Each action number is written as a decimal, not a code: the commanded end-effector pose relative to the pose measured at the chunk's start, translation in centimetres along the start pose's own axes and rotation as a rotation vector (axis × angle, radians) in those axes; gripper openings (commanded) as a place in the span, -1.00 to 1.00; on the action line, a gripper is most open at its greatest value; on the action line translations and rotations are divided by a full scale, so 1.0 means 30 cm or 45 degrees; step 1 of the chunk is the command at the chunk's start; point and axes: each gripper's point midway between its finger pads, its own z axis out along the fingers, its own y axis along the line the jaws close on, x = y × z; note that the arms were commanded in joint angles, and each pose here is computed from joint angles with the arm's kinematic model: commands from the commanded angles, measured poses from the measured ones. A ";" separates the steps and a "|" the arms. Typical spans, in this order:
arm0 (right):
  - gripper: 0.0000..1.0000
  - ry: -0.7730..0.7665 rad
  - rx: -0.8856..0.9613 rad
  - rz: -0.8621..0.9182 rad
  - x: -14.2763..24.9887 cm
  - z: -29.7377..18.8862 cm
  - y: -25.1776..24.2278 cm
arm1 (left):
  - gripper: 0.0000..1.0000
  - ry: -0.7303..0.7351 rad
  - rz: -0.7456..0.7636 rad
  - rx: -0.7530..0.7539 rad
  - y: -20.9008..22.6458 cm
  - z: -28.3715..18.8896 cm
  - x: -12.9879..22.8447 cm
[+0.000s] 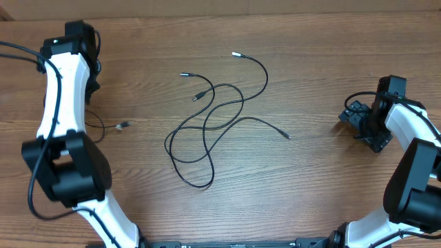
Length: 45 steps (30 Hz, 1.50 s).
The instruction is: Untangle cables
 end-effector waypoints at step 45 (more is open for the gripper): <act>1.00 -0.001 -0.001 0.011 0.001 0.003 -0.001 | -0.72 0.440 0.143 0.353 -0.148 0.491 0.195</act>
